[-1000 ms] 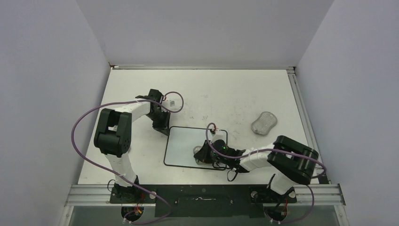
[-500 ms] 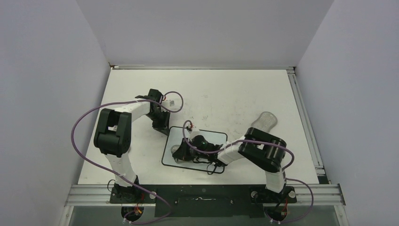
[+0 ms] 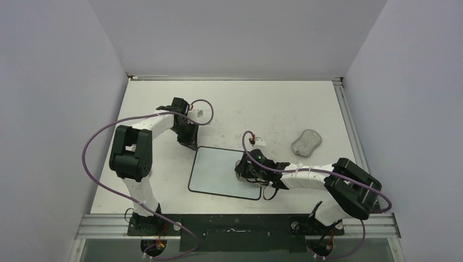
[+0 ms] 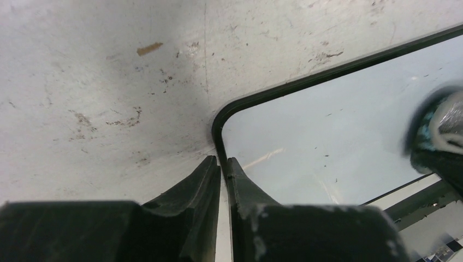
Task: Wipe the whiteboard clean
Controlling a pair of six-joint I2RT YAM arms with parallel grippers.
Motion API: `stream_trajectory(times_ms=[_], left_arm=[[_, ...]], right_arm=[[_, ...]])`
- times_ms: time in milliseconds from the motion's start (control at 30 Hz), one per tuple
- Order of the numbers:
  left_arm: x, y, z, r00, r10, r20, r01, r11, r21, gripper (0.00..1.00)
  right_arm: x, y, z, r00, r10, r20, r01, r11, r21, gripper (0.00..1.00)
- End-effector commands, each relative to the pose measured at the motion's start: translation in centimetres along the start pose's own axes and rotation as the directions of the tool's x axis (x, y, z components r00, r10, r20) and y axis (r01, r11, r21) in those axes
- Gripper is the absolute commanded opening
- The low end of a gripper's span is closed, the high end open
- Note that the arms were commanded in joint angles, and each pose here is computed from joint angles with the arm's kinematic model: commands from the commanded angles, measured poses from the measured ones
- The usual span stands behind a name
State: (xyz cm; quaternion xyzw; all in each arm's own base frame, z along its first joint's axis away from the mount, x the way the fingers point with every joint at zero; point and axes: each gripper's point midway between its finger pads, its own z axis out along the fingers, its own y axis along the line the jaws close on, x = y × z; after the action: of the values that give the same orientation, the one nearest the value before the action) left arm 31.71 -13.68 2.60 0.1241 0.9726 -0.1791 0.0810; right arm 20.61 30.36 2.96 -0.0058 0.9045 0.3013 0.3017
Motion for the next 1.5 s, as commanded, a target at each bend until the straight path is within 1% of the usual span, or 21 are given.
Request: stream_trajectory(times_ms=[0,167,267,333,367,400,433,533,633,667,700,733,800,933,1067,1133,1200,1267,1333,1400,1467], left_arm=[[-3.0,-1.3,-3.6,0.993,0.036,0.111,-0.040,0.999,0.032,0.11],[-2.7,-1.4,-5.0,0.990,0.060,0.131,-0.065,0.997,0.037,0.13],[-2.5,-1.5,-5.3,0.989,0.059,0.136,-0.064,0.997,0.039,0.22],[-2.7,-1.6,-5.7,0.988,0.056,0.144,-0.063,0.997,0.040,0.37],[-2.8,-1.8,-5.9,0.987,0.057,0.149,-0.063,0.997,0.041,0.58],[-2.9,-1.8,-6.1,0.987,0.058,0.152,-0.064,0.997,0.039,0.74],[-2.9,-1.9,-6.4,0.986,0.059,0.155,-0.065,0.997,0.035,0.81],[-3.1,-1.7,-7.2,0.981,0.075,0.177,-0.078,0.997,0.008,0.92],[-3.1,-1.2,-8.0,0.976,0.089,0.197,-0.086,0.996,-0.021,1.00],[-3.0,-1.1,-8.3,0.975,0.091,0.204,-0.087,0.996,-0.029,0.97],[-3.0,-0.9,-8.6,0.973,0.095,0.211,-0.090,0.995,-0.035,0.96],[-3.1,-0.7,-9.0,0.970,0.099,0.222,-0.092,0.995,-0.045,0.96],[-3.3,-0.2,-9.7,0.963,0.100,0.249,-0.087,0.994,-0.063,0.96],[-4.4,1.3,-11.6,0.929,0.075,0.362,-0.047,0.995,-0.086,0.96],[-5.5,3.3,-13.6,0.836,0.039,0.547,0.033,0.992,-0.120,0.96],[-5.6,3.8,-13.7,0.772,0.062,0.632,0.029,0.991,-0.132,0.96],[-5.6,4.6,-13.9,0.685,0.106,0.721,0.028,0.985,-0.172,0.96],[-5.6,5.4,-14.4,0.558,0.158,0.814,0.050,0.974,-0.223,0.96],[-5.3,5.9,-14.8,0.441,0.205,0.874,0.064,0.964,-0.259,0.96],[-5.0,6.2,-14.8,0.385,0.245,0.890,0.063,0.955,-0.290,0.96],[-4.7,7.0,-13.4,0.428,0.242,0.871,0.072,0.951,-0.299,0.96]], right_arm=[[-4.1,-5.8,-2.1,0.996,-0.037,0.084,0.013,0.960,0.278,0.05],[-7.4,-9.9,-5.1,0.986,-0.008,0.166,-0.053,0.931,0.360,0.05],[-9.5,-10.9,-6.2,0.978,0.002,0.209,-0.079,0.928,0.363,0.05],[-10.8,-10.8,-6.3,0.974,0.002,0.225,-0.085,0.929,0.359,0.05],[-11.4,-10.8,-6.3,0.973,0.005,0.229,-0.089,0.928,0.360,0.05],[-11.8,-10.8,-6.1,0.973,0.005,0.231,-0.091,0.928,0.361,0.05],[-12.3,-10.6,-5.8,0.973,0.006,0.233,-0.091,0.929,0.358,0.07],[-13.9,-9.8,-5.2,0.970,-0.003,0.244,-0.086,0.932,0.352,0.18],[-15.7,-9.4,-5.5,0.964,-0.023,0.264,-0.076,0.930,0.359,0.44],[-16.4,-9.2,-5.9,0.962,-0.032,0.271,-0.071,0.929,0.362,0.56],[-17.1,-9.1,-6.3,0.959,-0.041,0.280,-0.067,0.928,0.366,0.79],[-17.7,-9.1,-6.9,0.957,-0.054,0.286,-0.059,0.926,0.373,0.96],[-18.8,-9.1,-8.4,0.946,-0.077,0.316,-0.056,0.919,0.391,0.90],[-20.6,-11.1,-13.5,0.895,-0.124,0.429,-0.111,0.869,0.483,0.90],[-20.9,-16.3,-18.6,0.807,-0.267,0.527,-0.212,0.702,0.680,0.90],[-19.3,-19.0,-19.1,0.801,-0.383,0.461,-0.151,0.614,0.774,0.90],[-18.1,-21.4,-20.3,0.793,-0.432,0.430,-0.180,0.508,0.842,0.90],[-17.4,-23.3,-22.0,0.770,-0.441,0.462,-0.275,0.425,0.863,0.90],[-17.8,-23.7,-21.8,0.729,-0.459,0.508,-0.289,0.466,0.836,0.90],[-18.2,-23.5,-21.4,0.664,-0.486,0.569,-0.282,0.542,0.792,0.90],[-18.6,-23.4,-21.7,0.584,-0.502,0.638,-0.304,0.594,0.745,0.90]])
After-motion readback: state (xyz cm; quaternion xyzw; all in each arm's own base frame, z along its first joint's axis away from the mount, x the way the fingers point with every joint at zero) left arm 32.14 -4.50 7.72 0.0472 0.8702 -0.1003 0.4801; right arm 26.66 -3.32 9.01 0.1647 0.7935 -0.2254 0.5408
